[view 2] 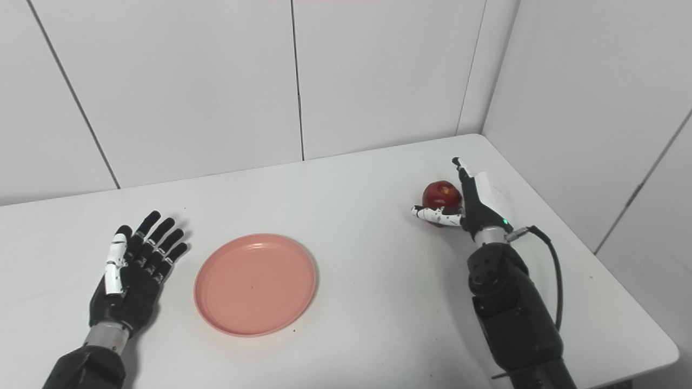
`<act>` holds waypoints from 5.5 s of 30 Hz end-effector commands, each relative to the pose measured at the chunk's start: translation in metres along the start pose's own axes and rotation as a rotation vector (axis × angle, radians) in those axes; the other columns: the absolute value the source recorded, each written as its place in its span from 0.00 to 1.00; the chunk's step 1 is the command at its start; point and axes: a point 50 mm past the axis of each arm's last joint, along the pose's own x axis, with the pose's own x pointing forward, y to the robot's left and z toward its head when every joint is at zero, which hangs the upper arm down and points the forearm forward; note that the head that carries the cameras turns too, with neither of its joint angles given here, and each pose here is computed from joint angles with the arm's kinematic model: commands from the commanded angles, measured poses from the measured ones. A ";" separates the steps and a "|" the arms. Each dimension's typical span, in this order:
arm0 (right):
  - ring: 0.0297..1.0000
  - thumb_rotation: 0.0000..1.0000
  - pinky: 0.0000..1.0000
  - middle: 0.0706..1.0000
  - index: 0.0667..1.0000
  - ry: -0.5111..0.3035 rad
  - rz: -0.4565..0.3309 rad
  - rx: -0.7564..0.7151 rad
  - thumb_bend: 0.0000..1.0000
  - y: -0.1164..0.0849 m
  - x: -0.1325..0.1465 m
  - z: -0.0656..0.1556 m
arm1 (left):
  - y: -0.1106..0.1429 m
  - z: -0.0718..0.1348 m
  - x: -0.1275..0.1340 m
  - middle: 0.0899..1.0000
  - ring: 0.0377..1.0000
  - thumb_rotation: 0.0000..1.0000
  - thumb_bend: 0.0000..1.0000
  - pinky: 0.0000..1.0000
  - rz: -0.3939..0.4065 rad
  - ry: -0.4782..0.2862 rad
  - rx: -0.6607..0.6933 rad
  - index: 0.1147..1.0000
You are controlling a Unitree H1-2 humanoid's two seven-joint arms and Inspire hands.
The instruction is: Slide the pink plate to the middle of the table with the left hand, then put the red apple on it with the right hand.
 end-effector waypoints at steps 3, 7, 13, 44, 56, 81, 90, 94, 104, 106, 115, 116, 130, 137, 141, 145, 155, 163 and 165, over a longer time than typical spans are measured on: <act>0.87 0.37 0.77 0.90 0.91 -0.060 -0.083 -0.010 1.00 -0.022 0.015 0.019 | 0.004 -0.009 -0.005 0.88 0.88 1.00 0.38 0.88 0.020 0.057 -0.010 0.87; 0.87 0.36 0.77 0.90 0.90 -0.060 -0.082 -0.011 1.00 -0.020 0.018 0.019 | 0.004 -0.009 -0.005 0.88 0.87 1.00 0.38 0.88 0.023 0.058 -0.008 0.86; 0.87 0.34 0.77 0.90 0.89 -0.044 -0.076 -0.004 1.00 -0.020 0.022 0.017 | 0.003 -0.008 -0.005 0.88 0.87 1.00 0.38 0.88 0.024 0.059 -0.010 0.86; 0.52 0.15 0.48 0.55 0.56 -0.101 -0.097 0.067 0.82 -0.005 0.033 0.005 | 0.003 -0.009 -0.005 0.88 0.87 1.00 0.38 0.88 0.026 0.062 -0.013 0.87; 0.44 0.13 0.39 0.46 0.45 -0.164 -0.134 0.046 0.52 0.001 0.036 0.005 | 0.003 -0.009 -0.006 0.88 0.87 1.00 0.38 0.88 0.027 0.062 -0.011 0.86; 0.44 0.13 0.39 0.46 0.45 -0.347 -0.175 0.084 0.52 -0.029 0.006 0.070 | -0.006 -0.013 -0.005 0.87 0.87 1.00 0.38 0.87 0.028 0.062 -0.009 0.86; 0.42 0.13 0.37 0.46 0.45 -0.487 -0.113 0.084 0.52 -0.022 -0.015 0.118 | -0.014 -0.014 -0.005 0.87 0.86 1.00 0.38 0.86 0.035 0.060 0.003 0.85; 0.41 0.13 0.35 0.45 0.45 -0.541 -0.084 0.088 0.52 -0.012 -0.024 0.137 | -0.019 -0.015 -0.005 0.87 0.86 1.00 0.38 0.86 0.040 0.056 0.006 0.85; 0.39 0.13 0.33 0.44 0.45 -0.682 0.006 0.147 0.52 0.028 -0.040 0.177 | -0.033 -0.018 -0.005 0.86 0.85 1.00 0.37 0.85 0.044 0.043 0.015 0.84; 0.38 0.13 0.32 0.43 0.45 -0.697 0.028 0.165 0.52 0.034 -0.044 0.185 | -0.035 -0.018 -0.004 0.86 0.85 1.00 0.37 0.85 0.049 0.043 0.005 0.83; 0.36 0.13 0.30 0.43 0.45 -0.741 0.112 0.208 0.52 0.068 -0.069 0.210 | -0.042 -0.016 -0.001 0.86 0.85 1.00 0.37 0.85 0.076 0.028 -0.009 0.83; 0.36 0.13 0.30 0.42 0.45 -0.745 0.125 0.213 0.52 0.072 -0.074 0.212 | -0.042 -0.015 0.000 0.85 0.85 1.00 0.37 0.85 0.085 0.025 -0.011 0.83; 0.34 0.13 0.28 0.41 0.45 -0.782 0.261 0.286 0.52 0.107 -0.104 0.215 | -0.039 -0.006 0.005 0.85 0.85 1.00 0.38 0.85 0.114 -0.009 -0.019 0.84; 0.36 0.13 0.29 0.42 0.45 -0.799 0.309 0.288 0.52 0.120 -0.110 0.213 | -0.039 -0.003 0.006 0.84 0.84 1.00 0.38 0.83 0.114 -0.025 -0.001 0.83; 0.37 0.13 0.30 0.43 0.45 -0.798 0.339 0.286 0.52 0.126 -0.111 0.210 | -0.039 -0.002 0.006 0.83 0.84 1.00 0.37 0.82 0.120 -0.028 0.008 0.82; 0.37 0.13 0.31 0.43 0.45 -0.776 0.377 0.278 0.52 0.135 -0.114 0.206 | -0.039 -0.003 0.006 0.84 0.84 1.00 0.37 0.83 0.115 -0.027 0.011 0.83; 0.37 0.13 0.31 0.43 0.45 -0.753 0.415 0.254 0.52 0.152 -0.115 0.197 | -0.041 -0.004 0.007 0.85 0.85 1.00 0.37 0.84 0.113 -0.028 0.017 0.84; 0.36 0.13 0.30 0.43 0.45 -0.739 0.428 0.230 0.52 0.157 -0.113 0.194 | -0.044 -0.003 0.007 0.84 0.84 1.00 0.38 0.83 0.119 -0.026 0.011 0.83; 0.35 0.13 0.29 0.42 0.45 -0.736 0.429 0.227 0.52 0.158 -0.113 0.193 | -0.044 -0.003 0.007 0.85 0.84 1.00 0.38 0.83 0.114 -0.028 0.012 0.83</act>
